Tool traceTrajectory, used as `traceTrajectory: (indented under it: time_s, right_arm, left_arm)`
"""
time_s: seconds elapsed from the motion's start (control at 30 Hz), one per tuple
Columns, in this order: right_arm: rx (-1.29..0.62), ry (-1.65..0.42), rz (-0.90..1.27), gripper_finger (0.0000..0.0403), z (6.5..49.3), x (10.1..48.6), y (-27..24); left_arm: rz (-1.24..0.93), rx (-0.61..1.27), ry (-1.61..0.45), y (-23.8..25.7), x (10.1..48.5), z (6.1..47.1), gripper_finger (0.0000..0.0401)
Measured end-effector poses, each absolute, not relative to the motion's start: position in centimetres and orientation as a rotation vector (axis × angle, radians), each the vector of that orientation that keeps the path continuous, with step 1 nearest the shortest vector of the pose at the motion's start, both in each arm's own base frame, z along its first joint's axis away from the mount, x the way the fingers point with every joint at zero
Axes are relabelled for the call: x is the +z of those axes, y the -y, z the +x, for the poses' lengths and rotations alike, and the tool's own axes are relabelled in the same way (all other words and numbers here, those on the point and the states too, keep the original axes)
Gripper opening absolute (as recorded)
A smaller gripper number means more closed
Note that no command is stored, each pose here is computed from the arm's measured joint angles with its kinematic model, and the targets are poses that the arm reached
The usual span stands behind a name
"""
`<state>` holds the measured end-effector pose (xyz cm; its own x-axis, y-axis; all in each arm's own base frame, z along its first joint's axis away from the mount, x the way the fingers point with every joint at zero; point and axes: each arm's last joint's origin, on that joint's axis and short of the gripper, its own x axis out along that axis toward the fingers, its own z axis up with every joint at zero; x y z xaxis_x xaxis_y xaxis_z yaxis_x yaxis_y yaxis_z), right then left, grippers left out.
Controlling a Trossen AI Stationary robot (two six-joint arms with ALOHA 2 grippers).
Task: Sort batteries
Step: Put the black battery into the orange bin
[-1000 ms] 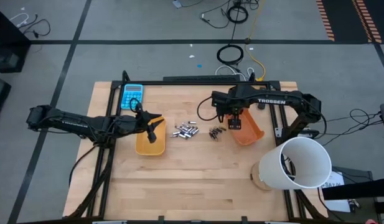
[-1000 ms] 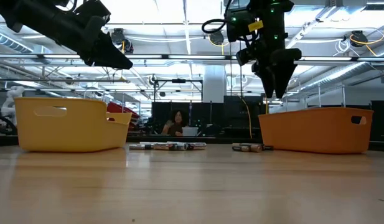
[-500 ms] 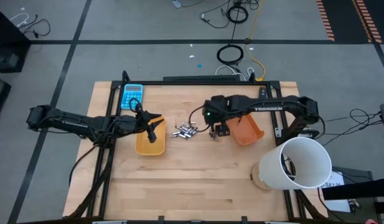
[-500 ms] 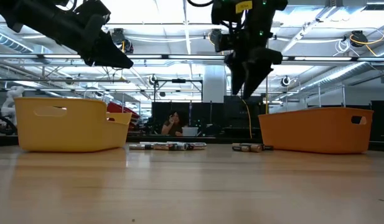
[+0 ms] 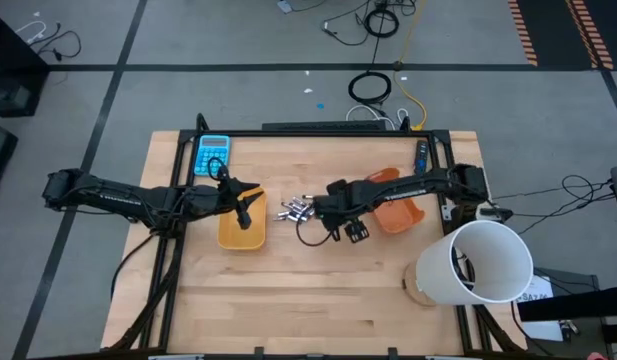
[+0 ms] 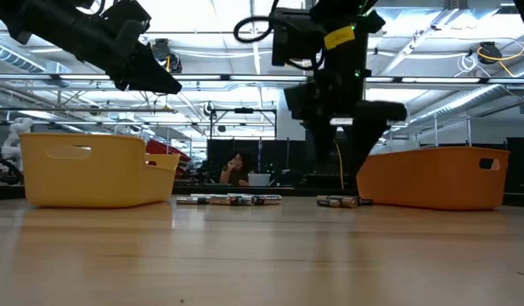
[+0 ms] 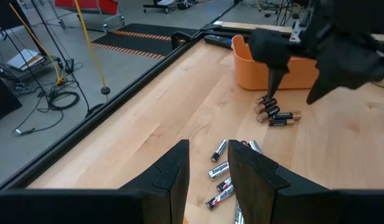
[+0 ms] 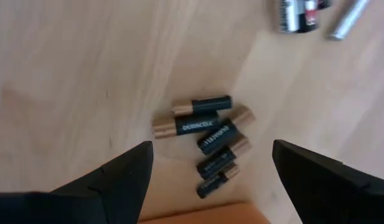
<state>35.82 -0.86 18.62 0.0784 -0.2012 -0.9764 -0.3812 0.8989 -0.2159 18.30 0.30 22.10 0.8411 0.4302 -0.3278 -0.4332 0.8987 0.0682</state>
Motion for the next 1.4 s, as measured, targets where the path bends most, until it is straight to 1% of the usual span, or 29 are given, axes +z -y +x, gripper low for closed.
traceTrajectory:
  time_s: [0.2,0.57,0.67,1.13,1.4]
  right_arm:
    - [0.199,-1.545,-0.47,0.0322,36.3,16.8,0.4]
    - [0.23,-1.518,-0.48,0.0322,36.5,16.7,0.3]
    - [0.244,-1.504,-0.447,0.0322,36.6,16.7,0.4]
    - [0.245,-1.518,-0.425,0.0322,35.5,14.4,0.6]
    - [0.232,-1.498,-0.418,0.0317,35.5,14.1,0.6]
  left_arm:
    - [-0.009,0.456,-0.344,-0.3,22.1,18.3,0.0121]
    - [-0.005,0.457,-0.351,-0.3,22.0,18.3,0.0121]
    - [-0.005,0.456,-0.352,-0.3,22.0,18.3,0.0121]
    - [-0.003,0.457,-0.356,-0.3,22.0,18.3,0.0121]
    - [-0.004,0.457,-0.356,-0.3,22.0,18.3,0.0121]
